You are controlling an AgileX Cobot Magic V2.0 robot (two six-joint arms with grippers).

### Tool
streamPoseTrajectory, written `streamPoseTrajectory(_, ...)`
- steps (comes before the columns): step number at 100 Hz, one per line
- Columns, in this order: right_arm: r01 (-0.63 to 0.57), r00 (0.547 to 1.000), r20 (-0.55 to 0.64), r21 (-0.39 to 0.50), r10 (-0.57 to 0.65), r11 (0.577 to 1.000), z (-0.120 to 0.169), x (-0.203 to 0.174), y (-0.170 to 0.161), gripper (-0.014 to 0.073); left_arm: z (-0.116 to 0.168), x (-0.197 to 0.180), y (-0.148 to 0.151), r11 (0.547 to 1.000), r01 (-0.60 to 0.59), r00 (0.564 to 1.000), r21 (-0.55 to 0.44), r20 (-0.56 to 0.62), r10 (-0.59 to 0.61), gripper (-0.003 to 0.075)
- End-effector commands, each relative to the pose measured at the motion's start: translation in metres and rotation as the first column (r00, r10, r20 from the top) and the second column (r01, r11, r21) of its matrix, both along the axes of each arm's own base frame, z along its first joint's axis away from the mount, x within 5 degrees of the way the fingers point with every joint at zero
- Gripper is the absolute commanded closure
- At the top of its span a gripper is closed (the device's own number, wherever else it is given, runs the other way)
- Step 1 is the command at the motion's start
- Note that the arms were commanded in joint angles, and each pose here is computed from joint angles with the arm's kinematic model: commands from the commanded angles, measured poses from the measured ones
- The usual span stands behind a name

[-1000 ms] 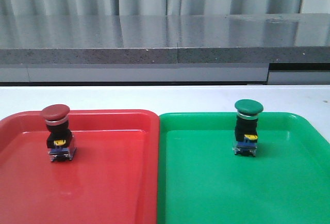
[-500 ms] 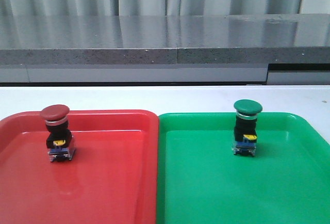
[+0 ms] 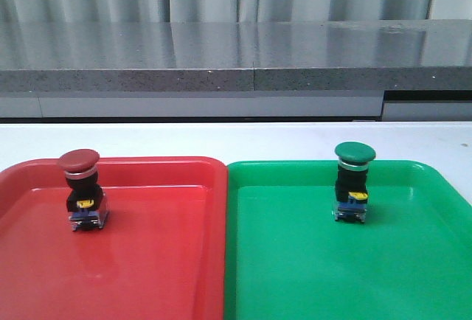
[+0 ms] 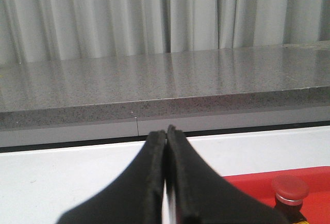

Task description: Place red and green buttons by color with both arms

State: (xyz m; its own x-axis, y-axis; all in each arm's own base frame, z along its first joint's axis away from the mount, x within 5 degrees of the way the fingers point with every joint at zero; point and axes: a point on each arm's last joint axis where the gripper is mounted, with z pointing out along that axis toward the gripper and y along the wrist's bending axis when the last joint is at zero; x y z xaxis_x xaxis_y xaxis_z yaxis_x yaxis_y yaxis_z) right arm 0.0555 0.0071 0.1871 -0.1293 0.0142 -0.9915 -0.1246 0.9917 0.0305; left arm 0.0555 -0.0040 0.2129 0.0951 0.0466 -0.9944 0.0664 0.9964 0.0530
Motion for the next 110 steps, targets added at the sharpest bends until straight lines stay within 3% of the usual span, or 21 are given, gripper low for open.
streamPoseTrajectory(1,0.002,0.993,0.121,0.004,-0.003,1.0,0.0133,-0.0013,-0.0004,0.0705,-0.0056,-0.0013,-0.0005,1.0,0.008,0.998,-0.015,0.061,-0.007,0.0739)
streamPoseTrajectory(110,0.003,0.993,0.116,0.003,-0.003,1.0,0.0129,-0.0013,-0.0004,0.0705,-0.0056,-0.0013,-0.0005,1.0,0.008,0.998,-0.015,0.061,-0.007,0.0739)
